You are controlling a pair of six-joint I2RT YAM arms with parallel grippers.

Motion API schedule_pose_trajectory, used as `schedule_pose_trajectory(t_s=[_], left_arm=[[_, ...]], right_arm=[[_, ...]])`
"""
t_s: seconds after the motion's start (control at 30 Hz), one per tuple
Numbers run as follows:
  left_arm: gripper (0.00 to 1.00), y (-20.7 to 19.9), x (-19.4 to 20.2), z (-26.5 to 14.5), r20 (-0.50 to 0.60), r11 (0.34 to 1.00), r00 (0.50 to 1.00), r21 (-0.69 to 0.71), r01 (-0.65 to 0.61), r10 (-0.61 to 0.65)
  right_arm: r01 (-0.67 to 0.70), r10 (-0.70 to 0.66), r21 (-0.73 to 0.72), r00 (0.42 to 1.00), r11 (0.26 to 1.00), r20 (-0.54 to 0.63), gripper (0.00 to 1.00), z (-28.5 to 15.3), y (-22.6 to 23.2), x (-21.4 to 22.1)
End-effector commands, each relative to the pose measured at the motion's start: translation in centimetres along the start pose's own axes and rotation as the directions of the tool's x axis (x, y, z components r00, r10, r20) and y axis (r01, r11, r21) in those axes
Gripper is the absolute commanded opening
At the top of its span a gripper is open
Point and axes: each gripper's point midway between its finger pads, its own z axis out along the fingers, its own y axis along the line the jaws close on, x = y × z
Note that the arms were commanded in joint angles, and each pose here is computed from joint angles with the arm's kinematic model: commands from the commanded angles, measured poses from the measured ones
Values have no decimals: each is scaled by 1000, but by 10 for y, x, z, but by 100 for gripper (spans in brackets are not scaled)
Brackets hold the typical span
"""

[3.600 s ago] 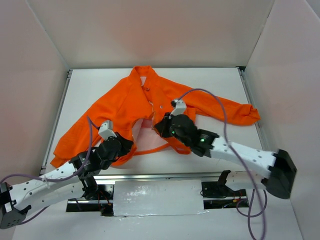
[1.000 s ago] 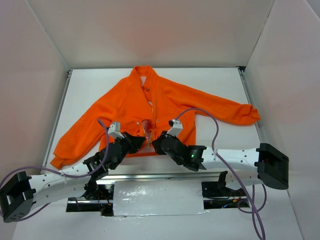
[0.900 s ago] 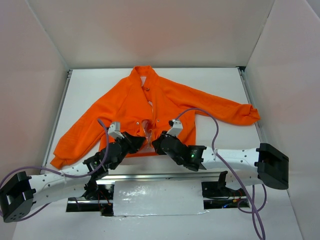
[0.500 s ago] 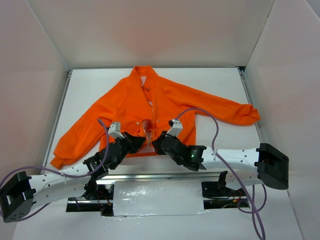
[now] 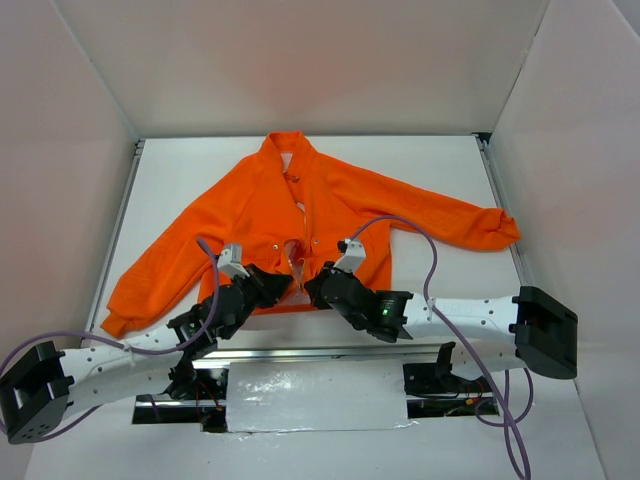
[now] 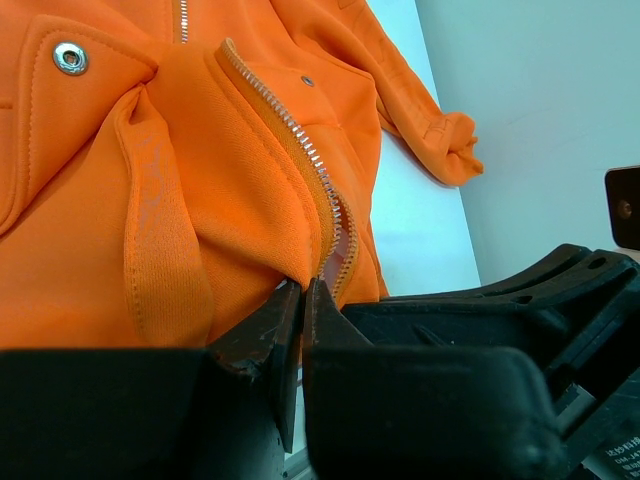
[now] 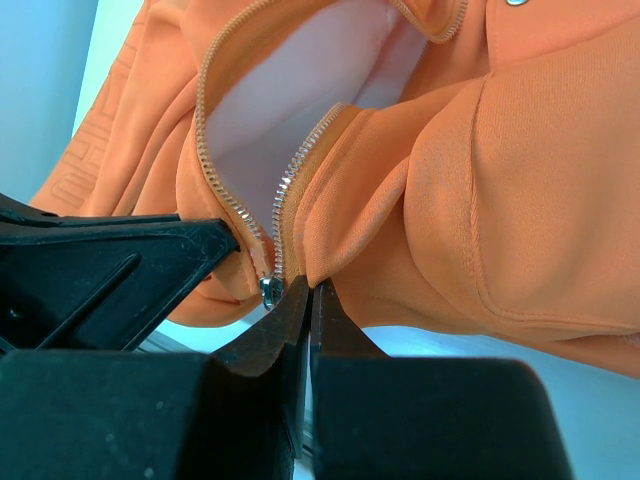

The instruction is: Zip up the jacket

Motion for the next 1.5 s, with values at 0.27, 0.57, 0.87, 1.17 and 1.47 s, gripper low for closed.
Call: schedule_pose_trajectory(t_s=[0.27,0.57,0.87,1.17,1.47], left_arm=[[0,-13,-3,-2,2,998,1000,65,-23,23],[0,-11,0,-2,-7,994,996,71,-84,85],[0,-10,-1,-2,-1,987,989,77,-144,145],[0,-17,1,-5,-9,978,985,126,-167,170],[0,-19,14,-7,-66,938,947,178,-298,314]], right_arm=[[-15,17,-25,996,1000,86,0,-1,21,-27],[1,0,-10,998,1000,67,0,0,21,-24],[34,-35,46,999,998,7,0,4,16,-14],[50,-49,19,999,999,-20,0,8,21,-6],[79,-79,-3,997,997,-21,0,0,21,-10]])
